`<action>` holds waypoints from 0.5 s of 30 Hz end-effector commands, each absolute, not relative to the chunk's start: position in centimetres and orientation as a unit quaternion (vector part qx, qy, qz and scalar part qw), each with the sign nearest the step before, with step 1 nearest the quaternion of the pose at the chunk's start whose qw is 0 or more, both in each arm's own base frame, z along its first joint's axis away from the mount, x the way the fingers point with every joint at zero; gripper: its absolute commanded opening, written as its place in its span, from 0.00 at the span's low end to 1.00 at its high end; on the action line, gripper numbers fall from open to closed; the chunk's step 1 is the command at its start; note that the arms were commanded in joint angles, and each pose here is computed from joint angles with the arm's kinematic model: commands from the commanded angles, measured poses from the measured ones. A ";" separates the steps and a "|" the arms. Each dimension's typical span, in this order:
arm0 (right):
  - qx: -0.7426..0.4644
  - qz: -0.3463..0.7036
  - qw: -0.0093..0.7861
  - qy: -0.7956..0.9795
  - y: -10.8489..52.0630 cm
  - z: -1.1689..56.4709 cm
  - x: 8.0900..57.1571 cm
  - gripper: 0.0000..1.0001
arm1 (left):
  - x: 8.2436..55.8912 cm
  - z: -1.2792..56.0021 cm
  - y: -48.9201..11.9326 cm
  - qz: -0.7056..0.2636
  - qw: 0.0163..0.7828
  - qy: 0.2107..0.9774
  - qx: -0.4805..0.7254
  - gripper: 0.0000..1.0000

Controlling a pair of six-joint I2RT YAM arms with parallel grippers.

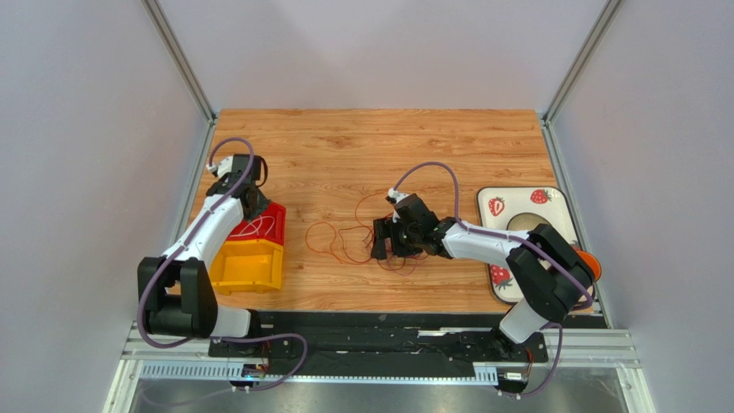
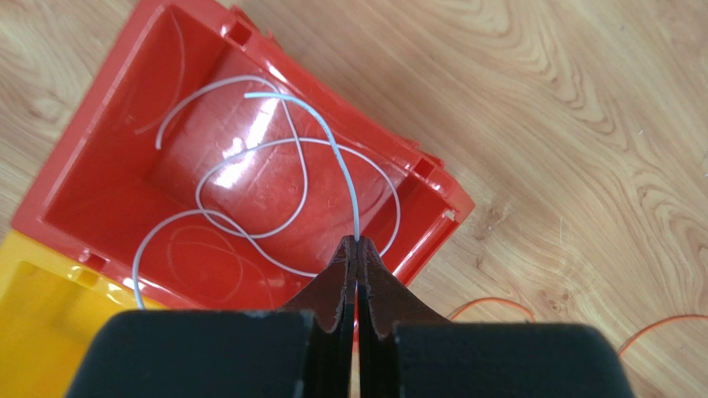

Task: Untangle the cables

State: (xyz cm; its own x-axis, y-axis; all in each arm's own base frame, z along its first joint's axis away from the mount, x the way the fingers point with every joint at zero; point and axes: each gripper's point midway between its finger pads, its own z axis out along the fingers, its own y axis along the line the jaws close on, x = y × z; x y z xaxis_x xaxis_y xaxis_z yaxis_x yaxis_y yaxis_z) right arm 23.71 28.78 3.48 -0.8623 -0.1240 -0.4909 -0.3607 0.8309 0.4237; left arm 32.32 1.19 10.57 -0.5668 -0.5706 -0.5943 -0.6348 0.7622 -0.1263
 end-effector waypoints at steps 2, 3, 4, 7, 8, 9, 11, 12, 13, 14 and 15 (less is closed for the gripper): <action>-0.140 0.245 0.212 0.936 28.4 1.9 23.2 0.84 | 32.7 9.0 -0.1 0.008 0.296 0.879 -0.374 0.00; -0.140 0.245 0.211 0.936 28.4 1.8 23.2 0.84 | 32.7 8.3 -0.2 0.010 0.286 0.882 -0.374 0.00; -0.141 0.245 0.210 0.936 28.4 1.8 23.2 0.84 | 32.9 8.1 -0.3 0.008 0.282 0.885 -0.371 0.00; -0.140 0.245 0.209 0.936 28.4 1.7 23.2 0.84 | 33.9 7.9 -0.1 0.009 0.279 0.892 -0.356 0.00; -0.142 0.246 0.210 0.936 28.4 1.8 23.1 0.84 | 34.6 8.1 0.1 0.006 0.288 0.890 -0.353 0.00; -0.141 0.246 0.210 0.936 28.4 1.8 23.2 0.84 | 34.9 7.9 0.1 0.005 0.290 0.890 -0.352 0.00; -0.141 0.246 0.209 0.936 28.4 1.7 23.2 0.83 | 35.8 8.4 0.4 0.001 0.305 0.887 -0.346 0.00; -0.142 0.246 0.208 0.936 28.5 1.7 23.1 0.84 | 36.0 8.4 0.5 0.004 0.307 0.887 -0.346 0.00; -0.142 0.245 0.208 0.936 28.4 1.7 23.2 0.83 | 36.1 8.5 0.8 0.011 0.312 0.885 -0.345 0.00; -0.142 0.245 0.208 0.936 28.4 1.7 23.1 0.83 | 36.4 8.8 1.0 0.013 0.317 0.885 -0.341 0.00; -0.141 0.246 0.209 0.936 28.5 1.7 23.2 0.84 | 36.5 8.7 1.0 0.015 0.318 0.885 -0.338 0.00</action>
